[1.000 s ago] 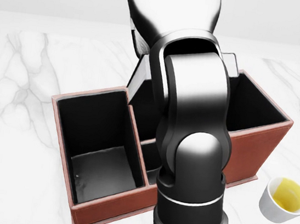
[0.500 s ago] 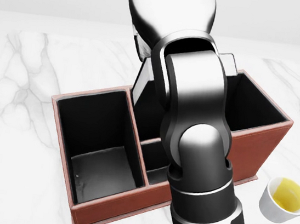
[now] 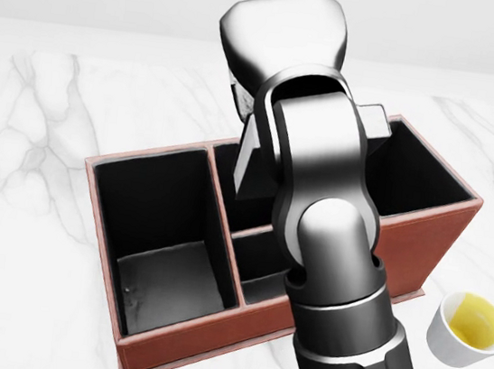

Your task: Pick up the book and place it in the front compartment of the caddy.

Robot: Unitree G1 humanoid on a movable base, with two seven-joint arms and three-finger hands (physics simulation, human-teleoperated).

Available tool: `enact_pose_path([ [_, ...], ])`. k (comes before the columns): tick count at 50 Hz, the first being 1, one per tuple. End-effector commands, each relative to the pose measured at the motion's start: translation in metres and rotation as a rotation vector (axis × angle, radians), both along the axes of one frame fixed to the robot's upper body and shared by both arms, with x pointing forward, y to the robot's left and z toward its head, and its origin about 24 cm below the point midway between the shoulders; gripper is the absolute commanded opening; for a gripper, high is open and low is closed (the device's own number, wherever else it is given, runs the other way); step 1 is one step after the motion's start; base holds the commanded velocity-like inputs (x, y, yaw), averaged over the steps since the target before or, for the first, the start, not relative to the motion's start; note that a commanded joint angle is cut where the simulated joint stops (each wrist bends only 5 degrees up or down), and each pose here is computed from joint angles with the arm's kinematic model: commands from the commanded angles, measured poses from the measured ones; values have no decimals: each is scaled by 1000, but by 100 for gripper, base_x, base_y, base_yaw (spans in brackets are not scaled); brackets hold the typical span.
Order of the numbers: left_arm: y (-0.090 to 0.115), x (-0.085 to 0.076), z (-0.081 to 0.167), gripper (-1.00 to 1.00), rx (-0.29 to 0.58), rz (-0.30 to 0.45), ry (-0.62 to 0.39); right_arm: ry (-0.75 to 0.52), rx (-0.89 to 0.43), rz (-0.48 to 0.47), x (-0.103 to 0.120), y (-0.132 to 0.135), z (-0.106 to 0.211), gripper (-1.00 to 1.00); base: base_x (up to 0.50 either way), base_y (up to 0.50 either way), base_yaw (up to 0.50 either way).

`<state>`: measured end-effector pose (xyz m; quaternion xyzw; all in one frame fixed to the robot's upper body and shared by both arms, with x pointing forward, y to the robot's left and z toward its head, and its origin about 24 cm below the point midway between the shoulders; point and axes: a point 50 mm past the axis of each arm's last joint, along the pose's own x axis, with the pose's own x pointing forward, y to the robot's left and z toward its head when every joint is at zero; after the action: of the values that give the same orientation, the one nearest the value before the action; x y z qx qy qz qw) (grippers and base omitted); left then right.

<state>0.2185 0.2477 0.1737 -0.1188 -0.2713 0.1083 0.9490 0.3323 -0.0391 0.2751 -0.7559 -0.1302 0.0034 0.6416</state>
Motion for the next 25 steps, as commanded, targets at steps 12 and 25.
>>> enact_pose_path([
  [12, -2, 1, -2, 100, 6, -7, 7, 116, -43, -17, 18, -2, -21, -100, 0, 0, 0],
  [25, -3, 1, -2, 100, 3, -14, 9, 195, -67, -7, 32, 3, -28, -100, 0, 0, 0],
])
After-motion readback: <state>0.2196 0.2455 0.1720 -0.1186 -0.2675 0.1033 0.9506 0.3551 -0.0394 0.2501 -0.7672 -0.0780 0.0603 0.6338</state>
